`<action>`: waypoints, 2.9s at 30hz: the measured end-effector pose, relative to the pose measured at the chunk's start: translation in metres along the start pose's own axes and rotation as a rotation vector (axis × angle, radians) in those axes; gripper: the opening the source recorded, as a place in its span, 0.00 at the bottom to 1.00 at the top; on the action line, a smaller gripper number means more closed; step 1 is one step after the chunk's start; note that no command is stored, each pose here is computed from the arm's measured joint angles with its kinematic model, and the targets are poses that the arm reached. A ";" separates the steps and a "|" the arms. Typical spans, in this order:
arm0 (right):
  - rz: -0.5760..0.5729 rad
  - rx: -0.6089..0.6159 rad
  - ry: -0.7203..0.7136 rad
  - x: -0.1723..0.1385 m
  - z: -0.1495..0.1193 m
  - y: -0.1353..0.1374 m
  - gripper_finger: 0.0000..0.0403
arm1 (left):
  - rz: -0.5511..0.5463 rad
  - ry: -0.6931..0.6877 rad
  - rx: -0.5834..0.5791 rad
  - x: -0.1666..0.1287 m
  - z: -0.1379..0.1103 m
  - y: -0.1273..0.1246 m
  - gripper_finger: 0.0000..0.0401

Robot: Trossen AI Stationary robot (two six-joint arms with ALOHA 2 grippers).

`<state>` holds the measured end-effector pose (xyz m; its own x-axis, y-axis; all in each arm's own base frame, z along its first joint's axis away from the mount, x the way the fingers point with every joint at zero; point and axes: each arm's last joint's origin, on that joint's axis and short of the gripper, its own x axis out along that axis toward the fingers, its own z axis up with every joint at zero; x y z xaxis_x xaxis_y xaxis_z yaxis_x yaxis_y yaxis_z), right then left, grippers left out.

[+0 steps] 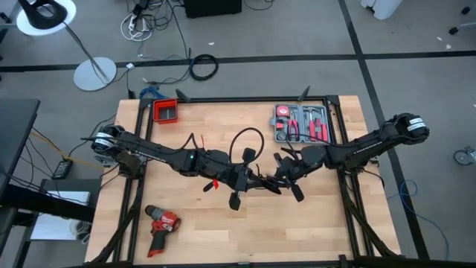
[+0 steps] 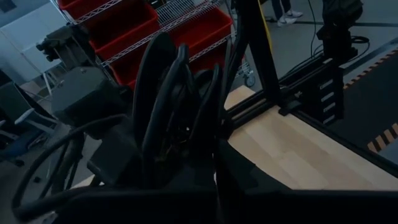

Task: Coil cords
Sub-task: Coil the black wire onto the black spool

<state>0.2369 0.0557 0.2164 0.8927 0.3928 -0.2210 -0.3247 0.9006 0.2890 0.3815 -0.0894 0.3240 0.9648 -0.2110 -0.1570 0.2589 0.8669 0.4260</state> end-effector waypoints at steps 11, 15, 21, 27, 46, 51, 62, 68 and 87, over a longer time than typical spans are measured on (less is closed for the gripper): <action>-0.035 0.045 0.104 0.000 -0.011 0.000 0.01 | 0.007 -0.016 -0.001 0.000 0.002 0.001 0.00; -0.046 0.053 0.121 0.000 -0.013 0.001 0.01 | 0.034 -0.033 0.012 0.000 0.004 0.002 0.00; -0.017 0.079 0.195 0.001 -0.022 0.012 0.01 | 0.055 0.028 0.020 -0.002 0.001 0.002 0.00; -0.100 0.094 0.264 -0.001 -0.031 0.015 0.01 | 0.036 0.065 -0.006 -0.008 0.002 0.001 0.00; -0.276 0.140 0.272 -0.052 -0.020 0.027 0.01 | 0.051 0.135 -0.012 -0.013 0.004 -0.009 0.00; -0.224 0.124 0.267 -0.061 -0.019 0.037 0.01 | 0.066 0.198 -0.029 -0.014 0.000 -0.010 0.00; -0.104 0.061 0.247 -0.072 -0.017 0.058 0.01 | 0.069 0.358 -0.132 -0.033 -0.008 -0.003 0.00; -0.074 0.022 0.225 -0.076 -0.012 0.064 0.01 | 0.070 0.417 -0.183 -0.034 -0.014 -0.002 0.00; -0.087 -0.365 -0.185 -0.079 0.061 0.073 0.01 | -0.014 0.436 -0.343 -0.011 -0.038 -0.009 0.00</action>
<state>0.1616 0.0791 0.3121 0.9519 0.3025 -0.0497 -0.3057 0.9488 -0.0802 0.3674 -0.0775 0.2884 0.8339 -0.0805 -0.5460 0.1719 0.9780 0.1184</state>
